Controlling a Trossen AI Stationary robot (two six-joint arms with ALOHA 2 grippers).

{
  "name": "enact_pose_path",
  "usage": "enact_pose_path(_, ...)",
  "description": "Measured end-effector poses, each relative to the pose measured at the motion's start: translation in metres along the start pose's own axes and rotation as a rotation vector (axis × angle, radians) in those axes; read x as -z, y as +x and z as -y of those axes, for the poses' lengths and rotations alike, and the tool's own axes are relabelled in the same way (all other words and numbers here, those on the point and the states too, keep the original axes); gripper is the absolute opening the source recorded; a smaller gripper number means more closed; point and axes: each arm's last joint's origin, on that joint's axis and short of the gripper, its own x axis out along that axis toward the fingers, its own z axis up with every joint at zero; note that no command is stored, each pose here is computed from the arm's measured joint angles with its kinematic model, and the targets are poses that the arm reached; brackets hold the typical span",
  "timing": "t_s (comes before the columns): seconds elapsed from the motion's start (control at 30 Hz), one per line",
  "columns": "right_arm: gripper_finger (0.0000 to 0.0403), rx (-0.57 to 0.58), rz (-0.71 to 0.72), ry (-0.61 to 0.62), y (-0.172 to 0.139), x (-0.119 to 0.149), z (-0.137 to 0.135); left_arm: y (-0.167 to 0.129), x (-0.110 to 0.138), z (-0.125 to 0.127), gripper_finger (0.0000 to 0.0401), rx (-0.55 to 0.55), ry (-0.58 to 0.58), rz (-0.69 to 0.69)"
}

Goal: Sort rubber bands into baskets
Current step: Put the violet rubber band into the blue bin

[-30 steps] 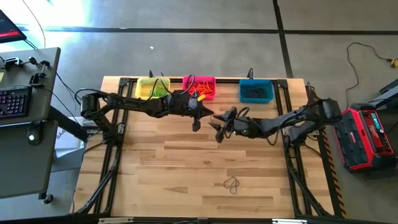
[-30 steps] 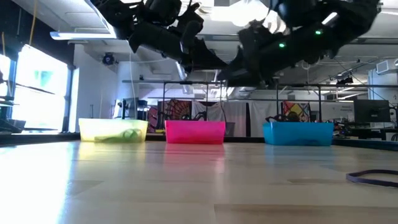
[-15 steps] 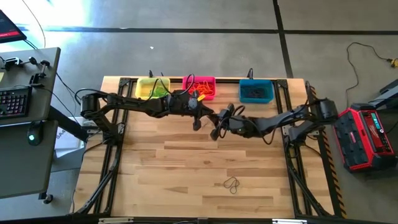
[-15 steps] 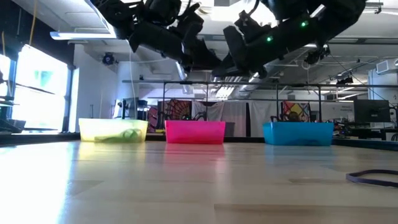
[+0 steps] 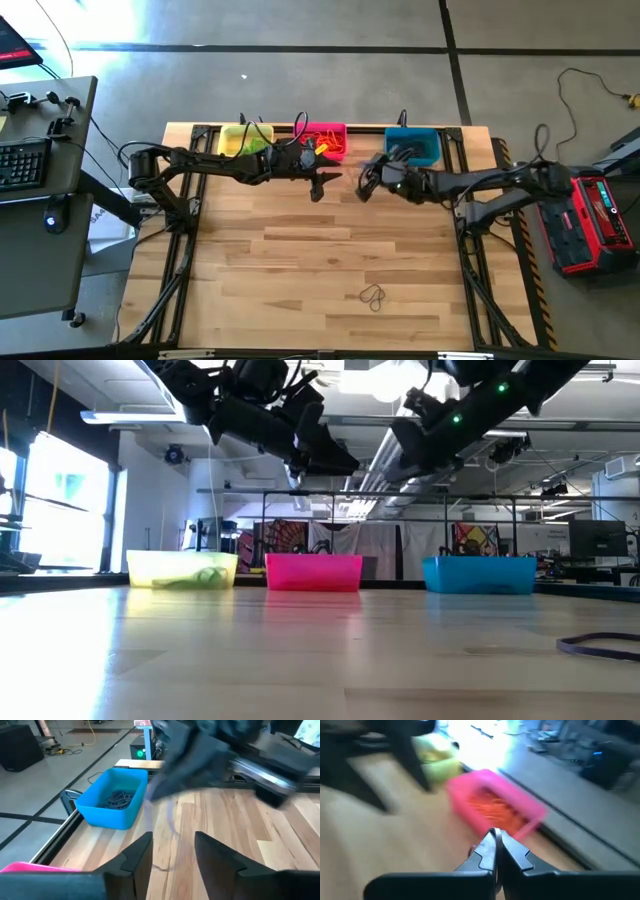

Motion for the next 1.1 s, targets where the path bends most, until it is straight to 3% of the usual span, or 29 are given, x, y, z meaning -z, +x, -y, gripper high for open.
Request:
enact_pose_path(0.3, 0.0000, 0.302, -0.100, -0.064, -0.009, -0.006, 0.065, 0.000, -0.001, -0.002, 0.0155, 0.021, 0.000, 0.023)
enact_pose_path(0.57, 0.0000, 0.506, -0.205, -0.053, 0.003, 0.013, 0.116, -0.010, 0.020, 0.002, 0.0155, 0.053, -0.034, 0.201)
enact_pose_path(0.8, 0.0000, 0.609, -0.225, -0.011, 0.009, 0.039, 0.152, -0.016, 0.037, 0.004, 0.0155, 0.057, -0.082, 0.208)
enact_pose_path(1.1, 0.0000, 0.696, -0.209, 0.044, 0.008, 0.041, 0.173, -0.019, 0.050, 0.006, 0.0155, 0.058, -0.116, 0.176)
